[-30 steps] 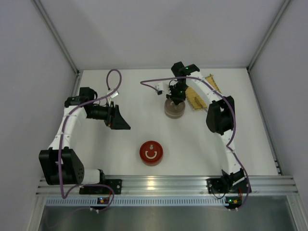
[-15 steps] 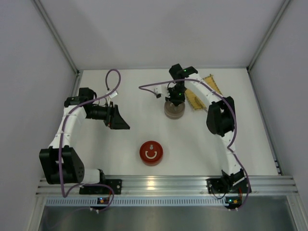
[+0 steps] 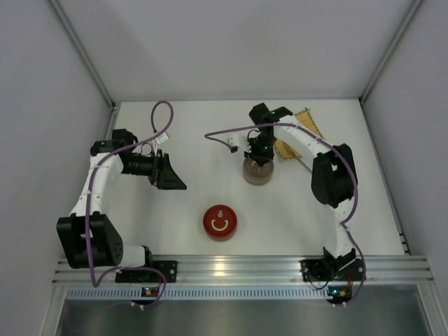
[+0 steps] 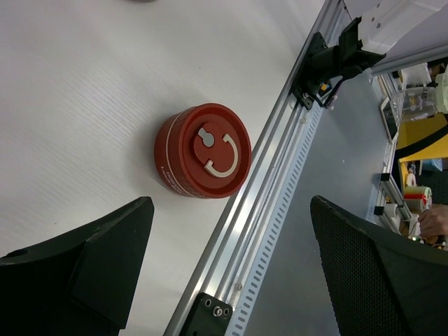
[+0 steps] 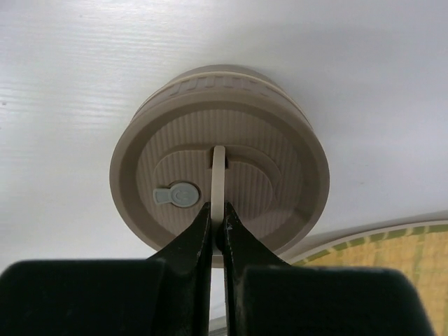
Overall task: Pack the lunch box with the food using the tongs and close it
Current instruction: Close the box lid on the packing box.
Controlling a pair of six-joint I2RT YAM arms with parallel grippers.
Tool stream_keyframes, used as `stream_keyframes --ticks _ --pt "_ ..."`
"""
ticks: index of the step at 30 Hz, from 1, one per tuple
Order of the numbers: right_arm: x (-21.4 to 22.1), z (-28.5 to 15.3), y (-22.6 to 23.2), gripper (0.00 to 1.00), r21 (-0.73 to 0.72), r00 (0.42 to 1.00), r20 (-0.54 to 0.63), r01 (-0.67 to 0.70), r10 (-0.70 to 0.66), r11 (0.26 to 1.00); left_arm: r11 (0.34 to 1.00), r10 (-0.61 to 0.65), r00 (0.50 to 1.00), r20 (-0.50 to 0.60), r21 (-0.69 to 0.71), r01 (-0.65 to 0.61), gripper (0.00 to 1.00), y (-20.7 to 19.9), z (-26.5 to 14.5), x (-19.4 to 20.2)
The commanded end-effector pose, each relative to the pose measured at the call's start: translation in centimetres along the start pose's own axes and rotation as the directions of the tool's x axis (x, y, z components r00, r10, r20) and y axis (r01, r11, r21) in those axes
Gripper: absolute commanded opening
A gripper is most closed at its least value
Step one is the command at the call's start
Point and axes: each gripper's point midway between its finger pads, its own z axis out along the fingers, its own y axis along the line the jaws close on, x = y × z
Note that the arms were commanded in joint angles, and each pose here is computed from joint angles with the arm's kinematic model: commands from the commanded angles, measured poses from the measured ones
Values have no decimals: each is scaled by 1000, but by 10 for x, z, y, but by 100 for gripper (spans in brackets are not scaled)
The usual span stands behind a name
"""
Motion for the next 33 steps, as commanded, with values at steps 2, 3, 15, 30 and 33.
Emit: stream_keyframes --ticks 2,3,15,30,33 --pt "10 18 43 0 -80 981 -48 -190 186 979 998 66 997 46 20 -67 98 -15 -9 -11" --pt "10 18 44 0 -72 975 -50 -221 218 973 998 67 997 47 17 -67 98 -15 -9 -12" --pt "11 40 56 0 17 847 -17 -532 532 847 979 150 983 109 -157 -132 98 4 -14 -27" --pt "23 77 101 0 29 508 -18 -861 861 508 927 162 975 154 -363 -96 98 34 -26 -40" --pt "26 79 109 0 57 449 -16 -892 894 449 924 161 975 155 -371 -94 98 35 -26 -41"
